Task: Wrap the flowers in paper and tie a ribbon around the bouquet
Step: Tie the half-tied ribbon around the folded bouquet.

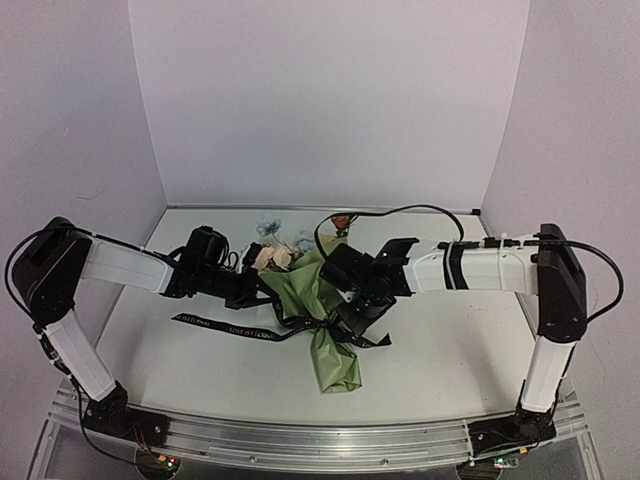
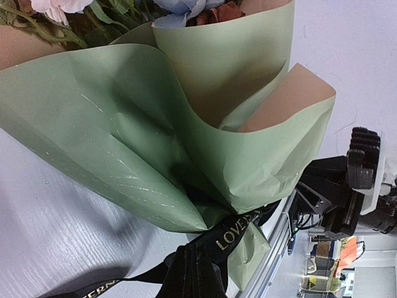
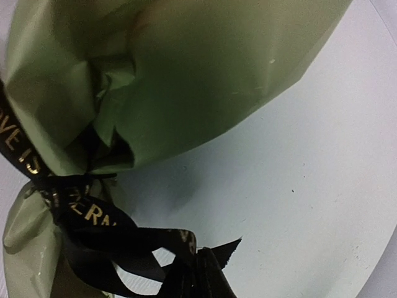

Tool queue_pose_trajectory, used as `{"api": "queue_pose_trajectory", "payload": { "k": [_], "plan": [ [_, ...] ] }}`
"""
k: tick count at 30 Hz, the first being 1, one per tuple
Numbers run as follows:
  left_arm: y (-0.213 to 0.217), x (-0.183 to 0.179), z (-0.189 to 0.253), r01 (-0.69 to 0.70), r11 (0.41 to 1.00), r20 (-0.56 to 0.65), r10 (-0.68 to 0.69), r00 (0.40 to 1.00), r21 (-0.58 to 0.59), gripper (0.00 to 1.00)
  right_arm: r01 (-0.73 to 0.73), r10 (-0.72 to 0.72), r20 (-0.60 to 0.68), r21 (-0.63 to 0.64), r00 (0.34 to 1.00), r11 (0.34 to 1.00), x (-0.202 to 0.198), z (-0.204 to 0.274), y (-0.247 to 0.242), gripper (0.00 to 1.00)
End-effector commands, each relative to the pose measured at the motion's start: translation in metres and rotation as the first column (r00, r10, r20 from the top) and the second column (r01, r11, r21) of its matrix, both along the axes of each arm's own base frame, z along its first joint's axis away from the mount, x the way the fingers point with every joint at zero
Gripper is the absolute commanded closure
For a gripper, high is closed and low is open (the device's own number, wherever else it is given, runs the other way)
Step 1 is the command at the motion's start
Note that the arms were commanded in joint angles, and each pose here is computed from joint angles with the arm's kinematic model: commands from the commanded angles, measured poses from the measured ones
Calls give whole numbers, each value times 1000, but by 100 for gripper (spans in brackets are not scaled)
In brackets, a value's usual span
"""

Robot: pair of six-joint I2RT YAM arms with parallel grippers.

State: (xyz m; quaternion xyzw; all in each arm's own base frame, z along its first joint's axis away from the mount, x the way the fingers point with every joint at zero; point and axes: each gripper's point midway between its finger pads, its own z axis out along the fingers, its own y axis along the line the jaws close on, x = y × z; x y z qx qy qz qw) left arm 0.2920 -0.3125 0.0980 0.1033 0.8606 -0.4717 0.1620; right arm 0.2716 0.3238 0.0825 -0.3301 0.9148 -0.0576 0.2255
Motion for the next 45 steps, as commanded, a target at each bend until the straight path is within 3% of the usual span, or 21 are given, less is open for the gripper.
{"api": "queue_pose_trajectory", "payload": {
  "k": [1, 9, 16, 22, 27, 30, 34, 39, 45],
  "plan": [
    [-4, 2, 7, 13, 999, 15, -12, 1000, -43, 100, 80, -80, -8, 48, 997, 996, 10, 13, -7, 82],
    [-5, -5, 6, 42, 998, 1, -42, 999, -49, 100, 293, -248, -227, 191, 942, 937, -28, 3, -7, 59],
    [-4, -6, 8, 44, 998, 1, -44, 999, -51, 100, 298, -261, -177, 231, 949, 926, -36, 26, -21, 45],
    [-5, -5, 8, 47, 998, 1, -47, 999, -50, 100, 275, -240, -161, 261, 957, 925, -47, 46, -22, 44],
    [-6, -5, 8, 52, 997, -2, -52, 999, -51, 100, 332, -277, -211, 301, 937, 894, -65, 43, -6, 49],
    [-7, -5, 6, 58, 997, -3, -58, 998, -51, 100, 202, -147, -181, 339, 972, 919, -70, 48, 18, 51],
    [-7, -5, 5, 62, 997, -3, -62, 998, -46, 100, -35, 83, -160, 286, 984, 958, -76, 42, 31, 54],
    [-7, -4, 6, 64, 997, -1, -65, 998, -41, 100, -306, 352, -189, 233, 917, 923, -91, 24, 41, 61],
    [-8, -3, 7, 63, 997, 0, -63, 998, -35, 100, -440, 465, -199, 157, 863, 884, -92, 11, 34, 58]
  ]
}}
